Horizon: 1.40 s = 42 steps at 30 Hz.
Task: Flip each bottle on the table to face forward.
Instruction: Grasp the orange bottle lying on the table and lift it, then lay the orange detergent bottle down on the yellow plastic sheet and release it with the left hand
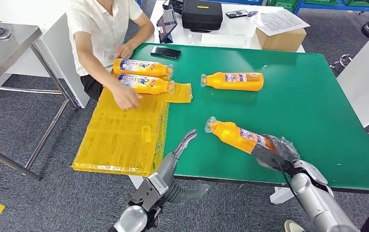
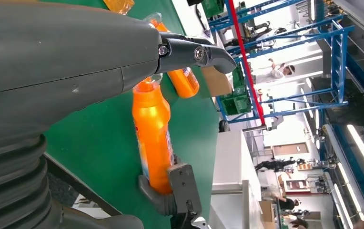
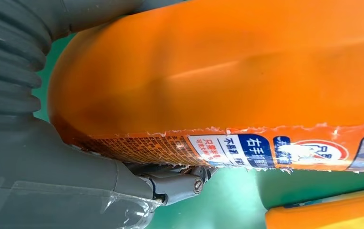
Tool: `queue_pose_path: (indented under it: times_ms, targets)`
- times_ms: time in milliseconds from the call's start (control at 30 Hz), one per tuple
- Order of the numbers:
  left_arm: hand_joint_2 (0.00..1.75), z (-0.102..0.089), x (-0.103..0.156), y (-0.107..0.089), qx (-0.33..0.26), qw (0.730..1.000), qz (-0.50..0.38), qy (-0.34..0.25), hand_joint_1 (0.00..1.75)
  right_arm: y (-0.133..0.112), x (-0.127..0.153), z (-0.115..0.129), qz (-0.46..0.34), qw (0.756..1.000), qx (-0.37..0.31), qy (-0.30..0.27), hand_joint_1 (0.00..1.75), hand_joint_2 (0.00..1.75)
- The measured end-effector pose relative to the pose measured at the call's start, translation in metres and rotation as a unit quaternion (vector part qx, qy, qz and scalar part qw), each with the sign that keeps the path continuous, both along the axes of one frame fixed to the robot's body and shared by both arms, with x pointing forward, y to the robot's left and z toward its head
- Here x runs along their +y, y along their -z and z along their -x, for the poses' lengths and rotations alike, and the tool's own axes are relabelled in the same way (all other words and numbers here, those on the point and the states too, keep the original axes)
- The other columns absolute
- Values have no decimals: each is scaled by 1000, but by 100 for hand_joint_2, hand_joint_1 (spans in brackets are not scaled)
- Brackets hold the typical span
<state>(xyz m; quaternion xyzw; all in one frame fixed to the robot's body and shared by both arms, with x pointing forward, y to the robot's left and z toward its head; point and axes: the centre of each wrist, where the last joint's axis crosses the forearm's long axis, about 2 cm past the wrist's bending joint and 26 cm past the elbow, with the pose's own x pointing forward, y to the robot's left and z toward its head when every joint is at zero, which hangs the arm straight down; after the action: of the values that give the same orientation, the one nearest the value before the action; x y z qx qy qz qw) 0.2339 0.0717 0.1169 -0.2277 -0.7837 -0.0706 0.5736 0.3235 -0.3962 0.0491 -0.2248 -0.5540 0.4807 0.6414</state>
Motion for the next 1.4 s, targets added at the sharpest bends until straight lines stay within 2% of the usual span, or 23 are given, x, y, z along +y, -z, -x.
queue_pose_path:
  times_ms: [133,233,300,400,567,800,1033,1400]
  targets:
    - [175,-2,2,0,17,999,35,-18,0,4,5,7,-41,999,-16,-4,175,175]
    - [175,-7,8,0,54,994,78,-60,0,8,19,17,-93,995,-37,-8,175,175]
    - [175,-10,12,2,106,984,116,-78,0,10,34,25,-133,990,-53,-13,175,175]
    - [175,-9,17,11,196,960,186,-67,0,10,65,36,-199,976,-79,-26,175,175]
    - [175,0,17,22,252,939,230,-50,0,3,111,49,-273,955,-108,-44,175,175]
    - [175,2,18,25,263,934,236,-53,0,-5,127,53,-301,944,-126,-53,175,175]
    - [175,4,18,26,267,929,253,-42,0,-13,154,59,-359,919,-149,-63,174,175]
    - [175,1,19,6,198,943,268,-1,0,-15,212,61,-393,907,-86,-125,175,175]
